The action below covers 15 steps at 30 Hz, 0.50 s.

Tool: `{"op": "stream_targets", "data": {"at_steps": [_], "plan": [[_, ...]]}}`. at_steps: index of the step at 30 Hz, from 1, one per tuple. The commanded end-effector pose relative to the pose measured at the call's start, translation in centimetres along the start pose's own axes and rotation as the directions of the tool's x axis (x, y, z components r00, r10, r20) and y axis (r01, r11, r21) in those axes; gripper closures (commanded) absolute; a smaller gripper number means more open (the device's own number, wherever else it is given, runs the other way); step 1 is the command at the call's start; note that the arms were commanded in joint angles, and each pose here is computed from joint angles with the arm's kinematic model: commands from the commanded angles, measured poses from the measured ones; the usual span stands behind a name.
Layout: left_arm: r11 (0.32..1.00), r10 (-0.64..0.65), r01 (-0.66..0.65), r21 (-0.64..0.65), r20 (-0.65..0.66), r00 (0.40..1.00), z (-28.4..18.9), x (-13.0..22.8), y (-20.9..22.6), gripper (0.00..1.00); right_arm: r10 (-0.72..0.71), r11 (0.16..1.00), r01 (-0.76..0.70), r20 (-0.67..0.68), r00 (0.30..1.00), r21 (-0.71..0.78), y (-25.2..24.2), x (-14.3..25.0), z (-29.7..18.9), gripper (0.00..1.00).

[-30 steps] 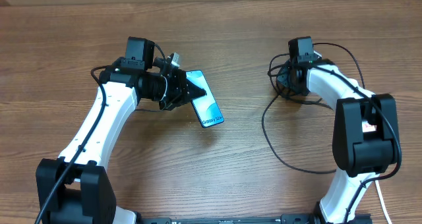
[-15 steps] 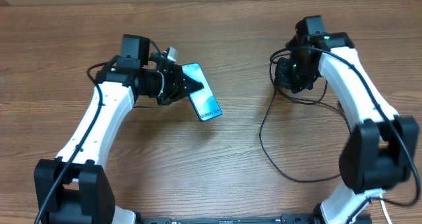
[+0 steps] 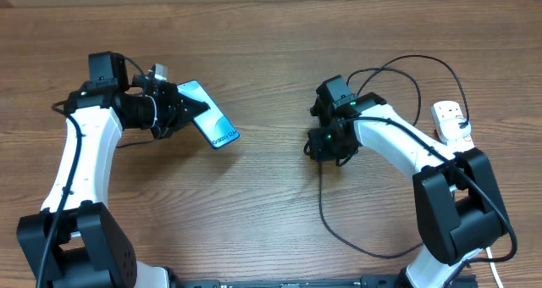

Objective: Plug charger to phone and switch on socket
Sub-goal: 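Grasp the USB-C plug with the right gripper and lift it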

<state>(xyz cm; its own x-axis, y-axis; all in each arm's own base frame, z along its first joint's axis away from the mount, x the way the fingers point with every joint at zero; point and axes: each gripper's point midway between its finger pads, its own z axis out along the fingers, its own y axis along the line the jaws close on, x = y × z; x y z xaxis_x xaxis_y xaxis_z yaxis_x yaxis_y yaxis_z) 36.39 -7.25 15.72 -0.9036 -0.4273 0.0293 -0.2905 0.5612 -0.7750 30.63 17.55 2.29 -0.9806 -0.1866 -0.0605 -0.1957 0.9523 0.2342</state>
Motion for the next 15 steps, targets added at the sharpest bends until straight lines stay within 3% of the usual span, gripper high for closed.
{"op": "stream_targets", "data": {"at_steps": [1, 4, 6, 7, 15], "plan": [[0.996, 0.06, -0.058, 0.063, -0.03, 0.998, 0.0, 0.5, -1.2, 0.96, 0.017, 0.997, -0.022, 0.077, 0.997, 0.074, -1.0, -1.8, -0.6, 0.55], [0.996, 0.066, -0.064, 0.064, -0.038, 0.997, 0.3, 0.7, -1.4, 0.96, 0.034, 0.997, -0.04, 0.083, 0.996, 0.071, -0.9, -1.9, -0.6, 0.35], [0.995, 0.075, -0.072, 0.064, -0.043, 0.996, 0.5, 0.9, -1.5, 0.96, 0.037, 0.996, -0.043, 0.078, 0.996, 0.077, -0.9, -1.7, -0.6, 0.11], [0.995, 0.079, -0.076, 0.064, -0.045, 0.996, 0.6, 1.0, -1.6, 0.96, 0.049, 0.995, -0.056, 0.082, 0.995, 0.087, -1.0, -1.8, -0.6, 0.06], [0.994, 0.088, -0.084, 0.065, -0.055, 0.995, 0.9, 1.3, -1.9, 0.96, 0.143, 0.966, -0.166, 0.122, 0.982, 0.199, -2.6, -1.6, -0.6, 0.0]]}}
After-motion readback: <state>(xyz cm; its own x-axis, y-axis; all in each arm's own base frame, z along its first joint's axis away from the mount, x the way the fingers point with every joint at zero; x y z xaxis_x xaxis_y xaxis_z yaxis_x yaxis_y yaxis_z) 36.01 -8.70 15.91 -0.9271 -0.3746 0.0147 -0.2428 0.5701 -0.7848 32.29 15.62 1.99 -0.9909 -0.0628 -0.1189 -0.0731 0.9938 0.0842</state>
